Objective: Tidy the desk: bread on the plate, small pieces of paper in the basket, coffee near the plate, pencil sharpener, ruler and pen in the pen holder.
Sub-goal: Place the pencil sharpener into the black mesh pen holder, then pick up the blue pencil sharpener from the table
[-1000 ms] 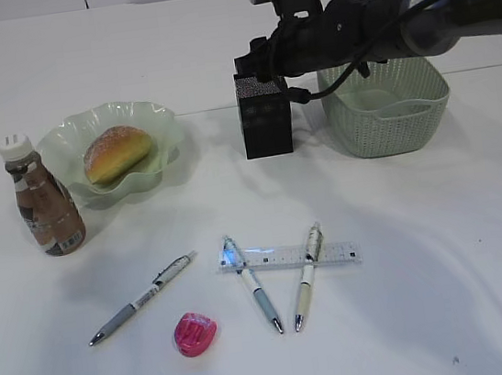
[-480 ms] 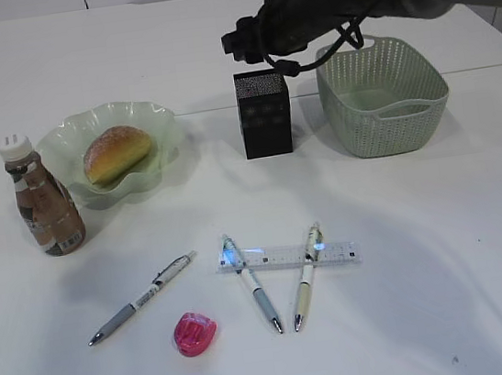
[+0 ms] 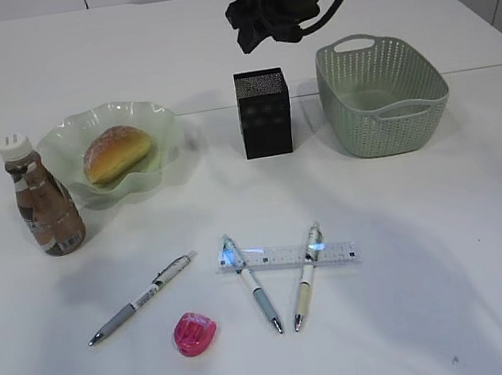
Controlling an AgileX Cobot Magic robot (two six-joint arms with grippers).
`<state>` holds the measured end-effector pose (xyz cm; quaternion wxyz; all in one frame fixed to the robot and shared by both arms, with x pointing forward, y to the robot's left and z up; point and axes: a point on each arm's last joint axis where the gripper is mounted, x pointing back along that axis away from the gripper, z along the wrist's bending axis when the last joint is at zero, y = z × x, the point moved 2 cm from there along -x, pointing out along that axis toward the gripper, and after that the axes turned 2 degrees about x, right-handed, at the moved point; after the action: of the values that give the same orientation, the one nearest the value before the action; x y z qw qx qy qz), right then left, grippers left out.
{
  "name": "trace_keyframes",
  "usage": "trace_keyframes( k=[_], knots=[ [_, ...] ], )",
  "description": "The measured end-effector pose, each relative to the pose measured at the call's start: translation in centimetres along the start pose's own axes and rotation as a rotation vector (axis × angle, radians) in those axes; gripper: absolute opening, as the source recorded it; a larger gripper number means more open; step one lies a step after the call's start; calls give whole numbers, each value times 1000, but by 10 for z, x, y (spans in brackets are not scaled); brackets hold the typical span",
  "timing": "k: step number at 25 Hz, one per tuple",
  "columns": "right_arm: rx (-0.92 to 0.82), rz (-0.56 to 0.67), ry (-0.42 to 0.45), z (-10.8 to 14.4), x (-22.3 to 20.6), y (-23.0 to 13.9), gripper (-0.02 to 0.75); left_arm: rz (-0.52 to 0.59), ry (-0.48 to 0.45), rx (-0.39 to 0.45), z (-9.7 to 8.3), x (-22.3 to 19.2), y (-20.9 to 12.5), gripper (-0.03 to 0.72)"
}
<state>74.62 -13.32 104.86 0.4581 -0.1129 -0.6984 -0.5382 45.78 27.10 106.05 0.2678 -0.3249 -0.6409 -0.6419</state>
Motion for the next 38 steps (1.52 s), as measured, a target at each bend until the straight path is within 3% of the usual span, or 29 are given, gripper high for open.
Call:
trace_keyframes(
  k=[4,12,18,23,29,30,35,36,38],
  knots=[
    [7,112,25,4,19,-3,426,40,4,0,0,0,-4,525],
    [-47,125,17,5,30,-1,426,103,26,-10,2,12,-1,525],
    [-126,162,15,14,73,-13,426,110,47,-17,4,35,16,525],
    [-157,208,44,23,90,-29,426,229,62,-14,6,40,5,525],
    [-189,229,114,44,122,-48,426,331,74,-13,7,43,-6,525],
    [-164,232,132,59,132,-52,426,333,74,-12,7,43,-6,525],
    [-99,238,172,90,136,-51,426,339,73,-11,7,44,-6,525],
    [-64,245,185,108,135,-51,426,341,71,-10,6,44,-7,525],
    [-72,250,189,114,135,-51,426,342,62,-5,5,44,-7,525]
  ],
)
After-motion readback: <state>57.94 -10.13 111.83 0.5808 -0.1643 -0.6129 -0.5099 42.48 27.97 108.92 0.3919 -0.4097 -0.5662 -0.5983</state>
